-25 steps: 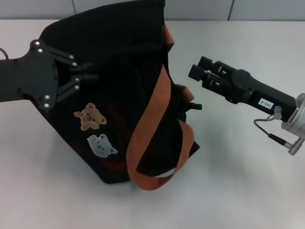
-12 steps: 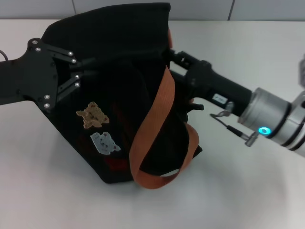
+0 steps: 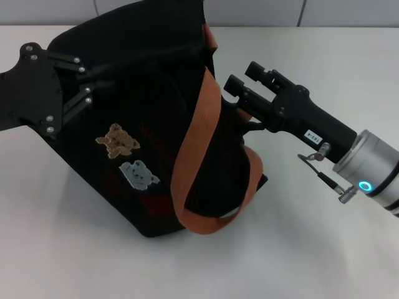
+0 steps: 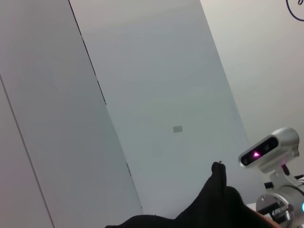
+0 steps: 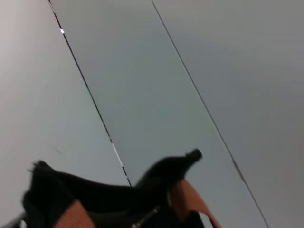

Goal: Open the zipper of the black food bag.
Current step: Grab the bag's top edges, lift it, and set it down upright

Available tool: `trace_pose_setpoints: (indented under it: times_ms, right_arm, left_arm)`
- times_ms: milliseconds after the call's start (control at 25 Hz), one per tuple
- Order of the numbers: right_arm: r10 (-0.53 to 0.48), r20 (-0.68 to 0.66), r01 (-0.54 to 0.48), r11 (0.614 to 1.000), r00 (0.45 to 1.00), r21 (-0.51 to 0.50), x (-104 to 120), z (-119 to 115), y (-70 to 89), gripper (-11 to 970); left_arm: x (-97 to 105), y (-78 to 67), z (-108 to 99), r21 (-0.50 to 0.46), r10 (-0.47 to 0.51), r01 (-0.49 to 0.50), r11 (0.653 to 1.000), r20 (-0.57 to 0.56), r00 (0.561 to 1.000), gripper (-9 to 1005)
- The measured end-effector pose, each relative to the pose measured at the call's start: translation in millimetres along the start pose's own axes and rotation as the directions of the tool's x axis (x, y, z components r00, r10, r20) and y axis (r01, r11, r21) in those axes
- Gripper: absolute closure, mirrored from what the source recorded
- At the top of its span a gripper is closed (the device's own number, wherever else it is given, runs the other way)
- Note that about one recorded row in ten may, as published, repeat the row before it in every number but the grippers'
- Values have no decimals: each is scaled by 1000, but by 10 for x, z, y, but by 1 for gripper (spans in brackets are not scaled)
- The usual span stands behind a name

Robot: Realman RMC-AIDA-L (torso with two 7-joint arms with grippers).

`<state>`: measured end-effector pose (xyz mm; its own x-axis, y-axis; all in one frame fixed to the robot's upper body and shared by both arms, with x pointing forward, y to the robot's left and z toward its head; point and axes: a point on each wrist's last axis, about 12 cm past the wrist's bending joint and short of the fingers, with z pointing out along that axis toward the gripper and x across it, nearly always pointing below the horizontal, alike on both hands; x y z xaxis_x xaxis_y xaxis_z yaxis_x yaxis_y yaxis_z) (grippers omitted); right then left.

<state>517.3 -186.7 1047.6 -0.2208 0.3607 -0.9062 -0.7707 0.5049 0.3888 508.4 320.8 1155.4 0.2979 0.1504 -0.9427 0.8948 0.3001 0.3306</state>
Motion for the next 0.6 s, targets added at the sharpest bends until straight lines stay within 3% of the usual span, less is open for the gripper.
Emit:
trace_pose_setpoints:
  times_ms: [320, 600]
  right_arm:
    - [-27, 25, 28, 998, 999, -59, -62, 102, 51, 225]
    - [-194, -3, 194, 980, 981, -45, -41, 322, 58, 225]
  left_arm:
    - [4, -2, 47, 13, -5, 5, 1000, 10, 1000, 926]
    - [6, -9, 57, 17, -8, 8, 1000, 16, 1000, 926]
